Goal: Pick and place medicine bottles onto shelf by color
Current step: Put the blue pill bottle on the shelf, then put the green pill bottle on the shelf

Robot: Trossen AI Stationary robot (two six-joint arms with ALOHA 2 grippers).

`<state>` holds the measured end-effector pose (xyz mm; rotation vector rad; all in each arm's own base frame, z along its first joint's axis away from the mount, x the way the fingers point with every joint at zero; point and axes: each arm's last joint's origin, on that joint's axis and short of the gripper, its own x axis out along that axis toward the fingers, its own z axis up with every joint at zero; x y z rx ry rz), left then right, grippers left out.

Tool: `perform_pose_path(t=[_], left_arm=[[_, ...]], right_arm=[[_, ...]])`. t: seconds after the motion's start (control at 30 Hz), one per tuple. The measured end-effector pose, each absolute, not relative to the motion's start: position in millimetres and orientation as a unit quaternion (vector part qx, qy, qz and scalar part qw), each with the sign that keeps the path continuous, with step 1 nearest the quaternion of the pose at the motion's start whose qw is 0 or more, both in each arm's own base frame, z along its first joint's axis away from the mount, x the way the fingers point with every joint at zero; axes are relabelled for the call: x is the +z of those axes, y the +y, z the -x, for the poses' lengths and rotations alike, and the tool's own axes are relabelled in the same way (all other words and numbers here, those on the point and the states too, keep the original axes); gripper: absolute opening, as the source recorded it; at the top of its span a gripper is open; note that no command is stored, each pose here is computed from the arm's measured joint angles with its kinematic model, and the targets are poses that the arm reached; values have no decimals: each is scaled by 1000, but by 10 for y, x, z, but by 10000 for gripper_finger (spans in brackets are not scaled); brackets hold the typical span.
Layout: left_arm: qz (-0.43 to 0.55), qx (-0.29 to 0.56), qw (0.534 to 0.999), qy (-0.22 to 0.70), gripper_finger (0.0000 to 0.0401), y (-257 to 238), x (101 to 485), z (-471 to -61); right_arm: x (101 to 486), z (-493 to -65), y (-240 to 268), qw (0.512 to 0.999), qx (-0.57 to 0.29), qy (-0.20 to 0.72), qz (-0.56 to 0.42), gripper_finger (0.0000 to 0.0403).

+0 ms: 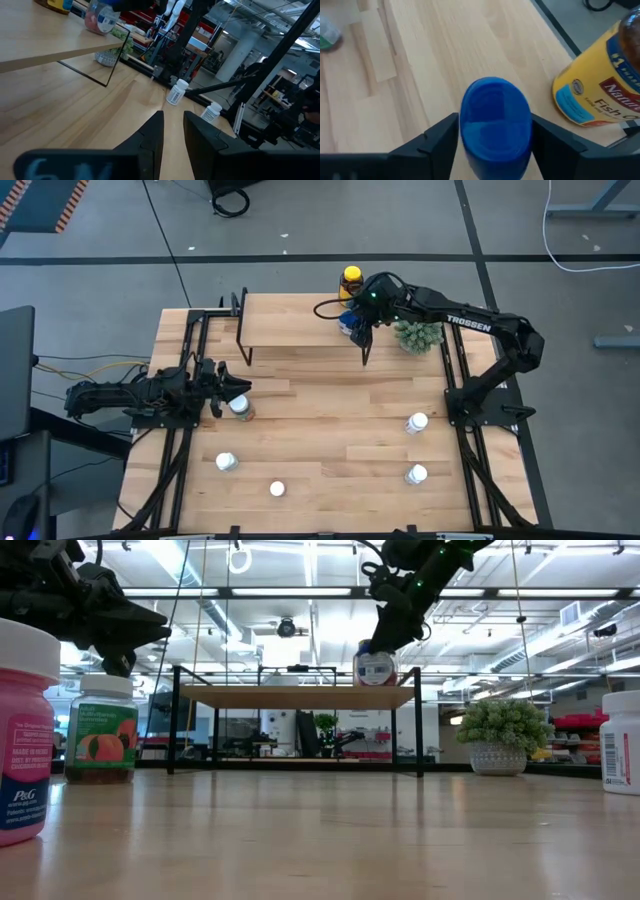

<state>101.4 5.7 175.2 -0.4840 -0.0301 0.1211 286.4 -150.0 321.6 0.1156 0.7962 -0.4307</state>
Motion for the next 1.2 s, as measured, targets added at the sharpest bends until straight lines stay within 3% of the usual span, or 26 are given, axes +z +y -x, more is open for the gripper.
perform_pose_path(t=[0.37, 0.63, 0.9, 1.07, 1.2], left_arm=[[240, 60, 969, -15, 81, 57, 1752, -1014], [240, 60, 969, -13, 80, 56, 1748, -1014], [238, 56, 969, -27, 84, 56, 1777, -1014], [170, 27, 980, -99, 102, 45, 2042, -977], [148, 46, 987, -40, 127, 47, 2428, -914]], right_arm=[[3302, -2829, -1466, 903, -217, 368, -47, 293], [3588, -2663, -1279, 921, -220, 316, -56, 298], [3651, -2735, -691, 934, -142, 323, -61, 298], [3633, -2783, -339, 934, -111, 338, -25, 298], [3633, -2799, -138, 936, -96, 338, -6, 298]])
